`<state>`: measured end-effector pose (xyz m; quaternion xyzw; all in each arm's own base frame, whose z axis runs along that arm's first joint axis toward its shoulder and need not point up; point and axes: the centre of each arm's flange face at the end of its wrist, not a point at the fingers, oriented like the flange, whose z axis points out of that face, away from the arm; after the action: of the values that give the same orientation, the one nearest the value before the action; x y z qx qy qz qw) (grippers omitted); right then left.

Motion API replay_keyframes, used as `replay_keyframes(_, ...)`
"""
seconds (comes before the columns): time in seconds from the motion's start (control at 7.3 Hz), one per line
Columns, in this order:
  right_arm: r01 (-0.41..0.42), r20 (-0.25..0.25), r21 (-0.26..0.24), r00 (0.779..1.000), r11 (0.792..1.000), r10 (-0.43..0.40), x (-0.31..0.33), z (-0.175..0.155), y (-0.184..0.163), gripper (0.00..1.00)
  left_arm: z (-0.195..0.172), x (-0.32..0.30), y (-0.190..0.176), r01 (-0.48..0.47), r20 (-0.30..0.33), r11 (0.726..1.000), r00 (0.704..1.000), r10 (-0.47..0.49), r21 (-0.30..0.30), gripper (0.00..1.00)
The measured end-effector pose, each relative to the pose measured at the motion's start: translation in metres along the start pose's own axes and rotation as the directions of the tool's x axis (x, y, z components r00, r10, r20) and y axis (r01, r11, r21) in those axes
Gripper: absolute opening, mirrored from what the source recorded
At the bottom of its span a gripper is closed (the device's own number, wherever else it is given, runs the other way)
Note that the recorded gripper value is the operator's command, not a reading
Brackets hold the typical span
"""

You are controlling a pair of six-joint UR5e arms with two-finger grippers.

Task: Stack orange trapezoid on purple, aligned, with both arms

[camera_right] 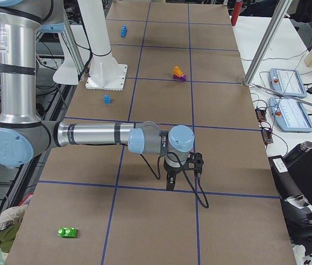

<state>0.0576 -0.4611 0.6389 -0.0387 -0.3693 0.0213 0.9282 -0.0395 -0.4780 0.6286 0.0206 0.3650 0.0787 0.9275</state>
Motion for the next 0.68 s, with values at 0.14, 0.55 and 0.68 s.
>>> replay_keyframes(0.14,-0.002,0.000,-0.008,1.000,1.000,0.002,0.0048,-0.0027,0.0021,1.00,0.0003,0.0001,-0.0003,-0.001,0.000,1.000,1.000,0.001,-0.001,1.00)
replay_keyframes(0.55,-0.008,0.011,-0.018,1.000,1.000,0.008,0.0092,-0.0004,0.0055,1.00,0.0017,-0.0007,-0.0002,-0.001,-0.002,1.000,1.000,0.001,-0.002,1.00)
replay_keyframes(0.68,-0.008,0.012,-0.017,1.000,1.000,0.008,0.0091,-0.0009,0.0057,1.00,0.0028,-0.0016,0.0000,0.000,-0.002,1.000,1.000,0.000,-0.002,1.00)
